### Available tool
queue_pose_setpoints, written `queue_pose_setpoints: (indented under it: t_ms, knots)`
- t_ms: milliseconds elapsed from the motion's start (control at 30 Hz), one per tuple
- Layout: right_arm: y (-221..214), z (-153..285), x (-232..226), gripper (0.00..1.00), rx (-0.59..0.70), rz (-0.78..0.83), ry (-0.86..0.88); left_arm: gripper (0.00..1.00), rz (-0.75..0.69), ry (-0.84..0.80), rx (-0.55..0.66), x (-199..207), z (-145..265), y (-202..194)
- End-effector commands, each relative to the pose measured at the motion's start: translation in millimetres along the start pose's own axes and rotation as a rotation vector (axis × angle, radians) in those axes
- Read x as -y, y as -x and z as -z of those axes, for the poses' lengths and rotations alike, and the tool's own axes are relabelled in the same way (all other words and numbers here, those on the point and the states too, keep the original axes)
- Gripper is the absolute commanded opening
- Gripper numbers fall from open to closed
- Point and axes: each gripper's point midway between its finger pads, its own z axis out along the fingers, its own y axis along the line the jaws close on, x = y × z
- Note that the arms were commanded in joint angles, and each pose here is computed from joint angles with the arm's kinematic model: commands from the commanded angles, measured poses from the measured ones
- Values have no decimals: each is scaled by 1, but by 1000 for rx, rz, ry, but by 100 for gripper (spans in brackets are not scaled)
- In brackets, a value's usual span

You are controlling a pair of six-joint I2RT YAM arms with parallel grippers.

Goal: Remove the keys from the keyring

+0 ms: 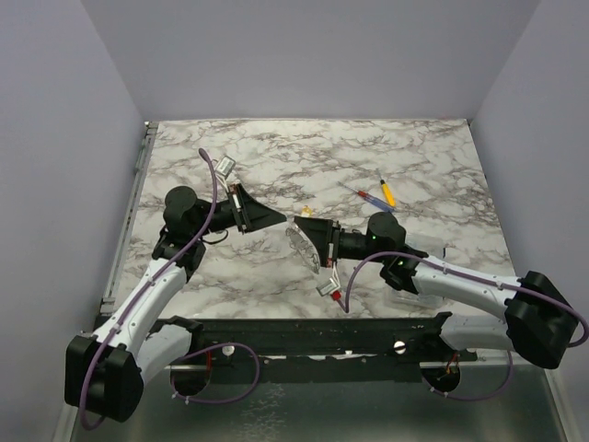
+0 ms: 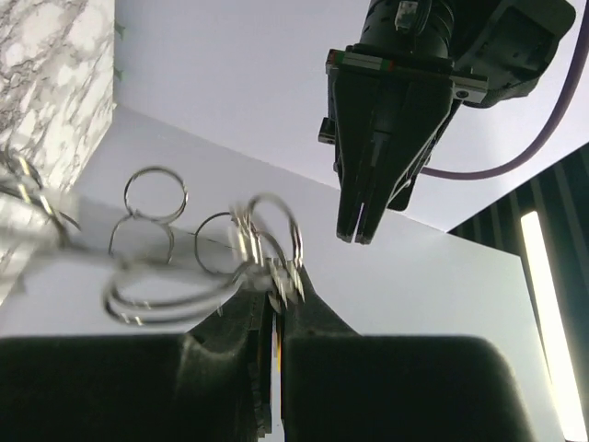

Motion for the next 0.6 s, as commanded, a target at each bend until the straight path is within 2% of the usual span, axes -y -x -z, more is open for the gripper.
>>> queue_pose_setpoints:
  t_ms: [0, 100, 200, 267, 333, 400, 567]
  knots:
    - [-18, 4, 40, 1, -65, 203, -73, 17, -324, 3, -9, 0, 10, 8]
    - [-17, 6, 39, 1, -62, 197, -67, 34, -612, 46, -81, -9, 17, 10]
    - [-17, 7, 39, 1, -69, 191, -64, 36, -911, 63, -82, -4, 25, 17]
    - [-18, 8, 39, 0, -73, 182, -62, 41, -1024, 43, -81, 2, 28, 16]
    - [-19, 8, 38, 1, -76, 173, -57, 46, -1100, 18, -90, 5, 31, 13]
    - [-20, 8, 36, 1, -81, 170, -52, 48, -1131, 26, -86, 5, 31, 14]
    - [-23, 7, 32, 1, -92, 152, -37, 48, -1096, 55, -116, -5, 28, 9]
